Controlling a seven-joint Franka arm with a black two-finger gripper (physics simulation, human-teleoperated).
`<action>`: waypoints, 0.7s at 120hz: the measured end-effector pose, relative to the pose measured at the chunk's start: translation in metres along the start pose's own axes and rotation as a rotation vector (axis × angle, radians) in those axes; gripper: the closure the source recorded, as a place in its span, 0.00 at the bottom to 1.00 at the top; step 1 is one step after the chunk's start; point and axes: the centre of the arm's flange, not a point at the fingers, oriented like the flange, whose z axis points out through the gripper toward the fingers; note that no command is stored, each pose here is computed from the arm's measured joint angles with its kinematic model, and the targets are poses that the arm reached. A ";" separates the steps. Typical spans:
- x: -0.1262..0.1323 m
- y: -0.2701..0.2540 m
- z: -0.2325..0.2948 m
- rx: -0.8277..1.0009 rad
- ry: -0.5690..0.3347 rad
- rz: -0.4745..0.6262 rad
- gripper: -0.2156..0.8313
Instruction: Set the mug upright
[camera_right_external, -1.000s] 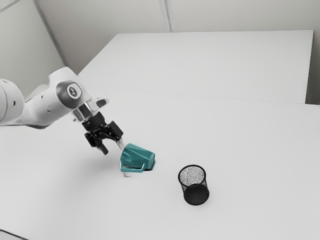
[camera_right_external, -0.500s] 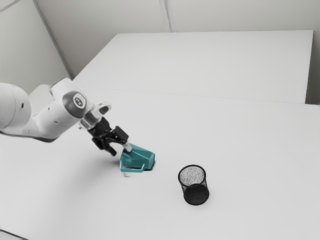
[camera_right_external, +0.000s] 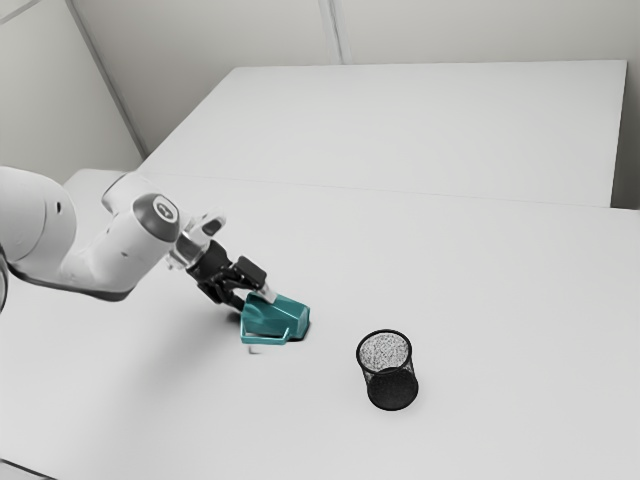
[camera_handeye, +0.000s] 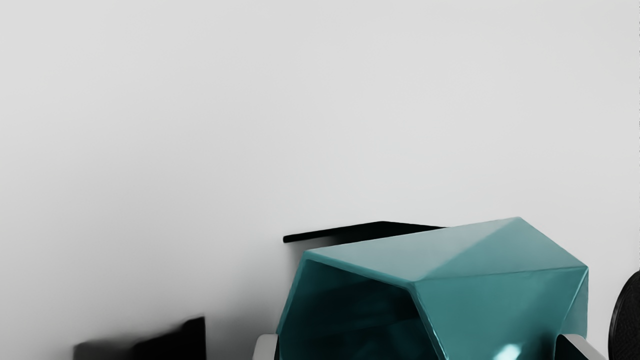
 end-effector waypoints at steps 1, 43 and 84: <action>0.000 0.000 0.000 -0.001 0.000 0.000 0.21; -0.003 -0.002 0.010 -0.080 0.038 0.001 0.21; -0.008 -0.001 0.011 -0.146 0.066 0.024 0.26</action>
